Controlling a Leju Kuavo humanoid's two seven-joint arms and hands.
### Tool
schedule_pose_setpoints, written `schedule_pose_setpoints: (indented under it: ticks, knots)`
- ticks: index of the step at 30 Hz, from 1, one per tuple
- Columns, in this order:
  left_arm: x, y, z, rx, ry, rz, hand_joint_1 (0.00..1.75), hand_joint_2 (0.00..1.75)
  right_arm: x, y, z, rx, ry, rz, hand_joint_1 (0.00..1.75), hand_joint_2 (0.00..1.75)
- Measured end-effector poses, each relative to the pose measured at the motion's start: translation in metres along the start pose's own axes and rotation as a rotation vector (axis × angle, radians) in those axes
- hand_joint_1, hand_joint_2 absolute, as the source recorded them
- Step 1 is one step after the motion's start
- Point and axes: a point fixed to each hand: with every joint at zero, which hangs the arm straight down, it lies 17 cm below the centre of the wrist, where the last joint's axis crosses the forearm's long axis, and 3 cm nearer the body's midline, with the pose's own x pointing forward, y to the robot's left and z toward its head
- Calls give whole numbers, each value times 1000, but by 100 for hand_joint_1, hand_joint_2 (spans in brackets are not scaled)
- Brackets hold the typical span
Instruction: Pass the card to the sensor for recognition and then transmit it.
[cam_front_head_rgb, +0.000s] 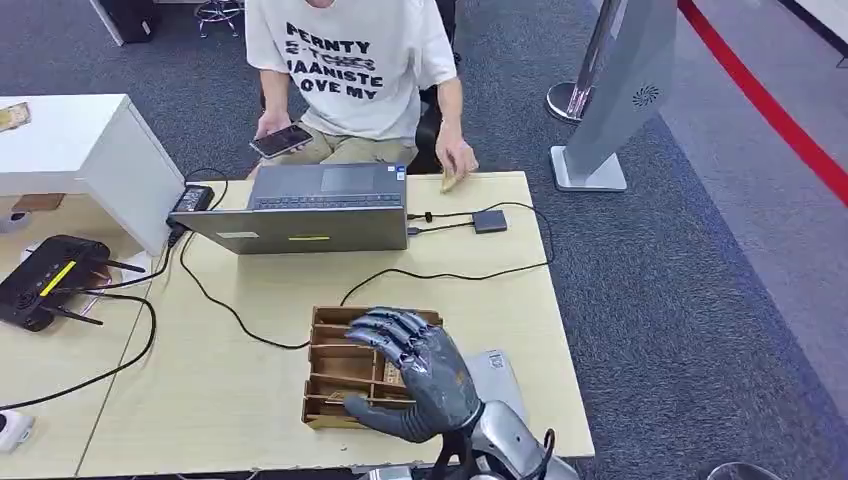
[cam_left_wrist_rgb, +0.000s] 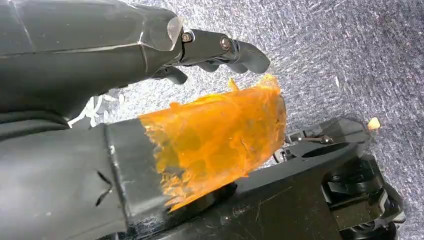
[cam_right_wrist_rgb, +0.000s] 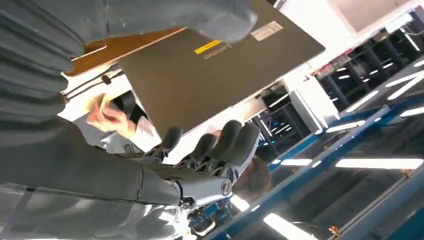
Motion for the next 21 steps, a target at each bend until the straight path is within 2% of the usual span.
schedule_pose_setpoints:
  ticks: [7,8,19,20,21]
  knots:
    - [0,0,0,-2,1,4,0,0,-9,10,6,36,13,40,87,175]
    - [0,-1,0,-3,1,6,0,0,-11,10,8,37,18,53,108,175]
    - [0,-2,0,-10,2,7,0,0,-26,17,18,63,48,103,108,175]
    - [0,-2,0,-10,2,7,0,0,-27,18,19,65,49,104,113,175]
    - [0,-2,0,-10,2,7,0,0,-27,18,19,66,50,105,106,175]
